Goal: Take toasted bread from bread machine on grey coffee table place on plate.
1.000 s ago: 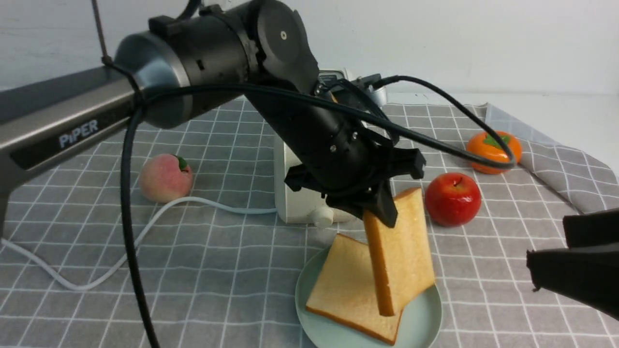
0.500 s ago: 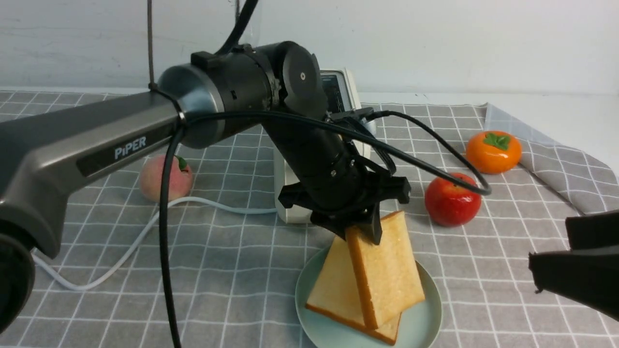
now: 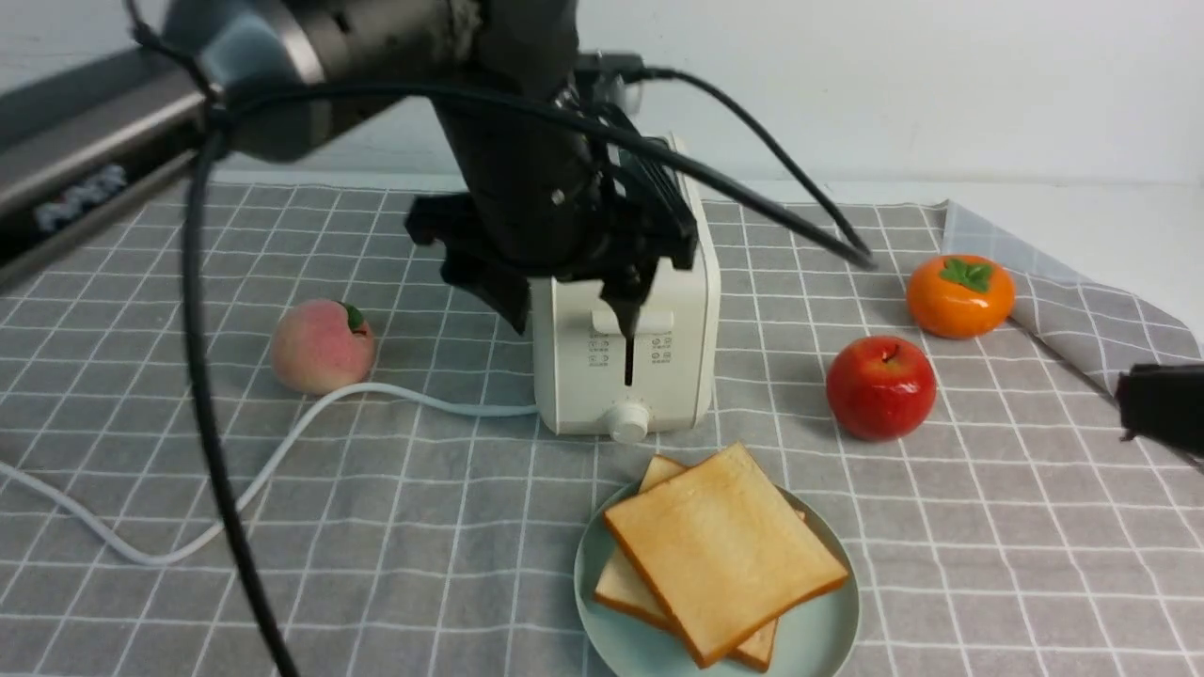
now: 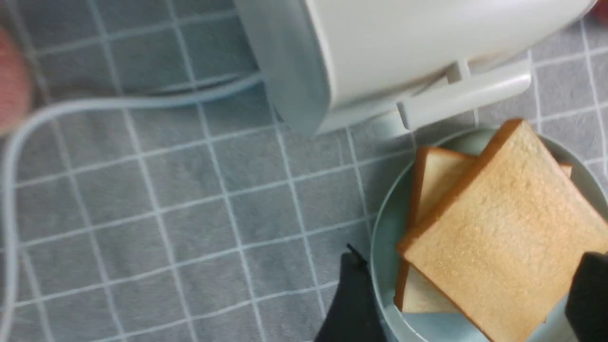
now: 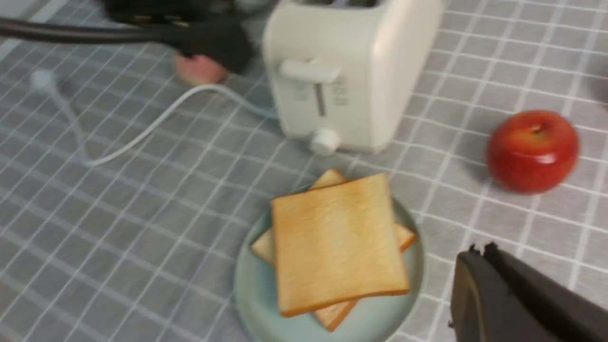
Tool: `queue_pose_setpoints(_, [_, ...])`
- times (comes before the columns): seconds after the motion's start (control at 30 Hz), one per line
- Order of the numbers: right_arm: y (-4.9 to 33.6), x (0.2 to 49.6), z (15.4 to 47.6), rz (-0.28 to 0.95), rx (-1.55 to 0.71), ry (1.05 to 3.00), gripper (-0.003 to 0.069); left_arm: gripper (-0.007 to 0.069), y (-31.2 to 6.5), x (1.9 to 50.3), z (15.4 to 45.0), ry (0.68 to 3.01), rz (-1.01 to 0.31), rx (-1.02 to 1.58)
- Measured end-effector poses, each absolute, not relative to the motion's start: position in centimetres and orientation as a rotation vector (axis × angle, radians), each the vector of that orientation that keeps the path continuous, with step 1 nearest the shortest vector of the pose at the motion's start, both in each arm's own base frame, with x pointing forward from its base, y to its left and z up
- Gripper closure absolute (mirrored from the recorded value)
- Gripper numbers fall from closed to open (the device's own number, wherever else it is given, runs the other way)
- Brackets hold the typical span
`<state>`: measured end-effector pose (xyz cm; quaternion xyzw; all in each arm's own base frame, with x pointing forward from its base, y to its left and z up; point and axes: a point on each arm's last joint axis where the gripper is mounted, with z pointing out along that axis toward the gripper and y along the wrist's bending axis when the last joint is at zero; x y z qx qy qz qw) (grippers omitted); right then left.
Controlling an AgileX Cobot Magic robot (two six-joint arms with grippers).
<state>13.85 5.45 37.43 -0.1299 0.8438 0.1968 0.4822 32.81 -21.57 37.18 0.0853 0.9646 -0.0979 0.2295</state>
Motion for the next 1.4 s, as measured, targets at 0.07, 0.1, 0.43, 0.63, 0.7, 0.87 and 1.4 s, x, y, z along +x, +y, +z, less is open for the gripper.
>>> queue_pose_setpoints(0.07, [5.0,14.1,37.4,0.430,-0.279,2.061,0.0678,0.0146,-21.0,32.1,38.5,2.621,-0.272,0.230])
queue_pose_setpoints(0.1, [4.4,14.3,37.3,0.367,-0.202,2.070,0.0678,0.0221,-20.0,30.8,40.7,2.569,-0.289,0.223])
queue_pose_setpoints(0.43, [1.8,14.4,36.6,0.027,-0.104,2.139,0.0679,0.0639,-16.4,25.8,47.2,2.386,-0.369,0.196])
queue_pose_setpoints(0.63, [1.7,12.4,34.2,0.081,-0.078,2.122,0.0679,0.0639,-14.4,22.8,47.7,2.378,-0.393,0.152])
queue_pose_setpoints(0.7, [1.7,11.4,33.2,0.122,-0.061,2.082,0.0679,0.0639,-13.7,21.7,47.4,2.389,-0.399,0.129])
queue_pose_setpoints(0.87, [1.4,8.2,30.9,0.223,0.001,1.949,0.0679,0.0639,-11.8,19.0,45.5,2.441,-0.384,0.097])
queue_pose_setpoints(1.4, [0.6,4.3,29.5,0.237,0.003,1.817,0.0678,0.0639,-5.1,8.5,40.0,2.449,-0.470,0.004])
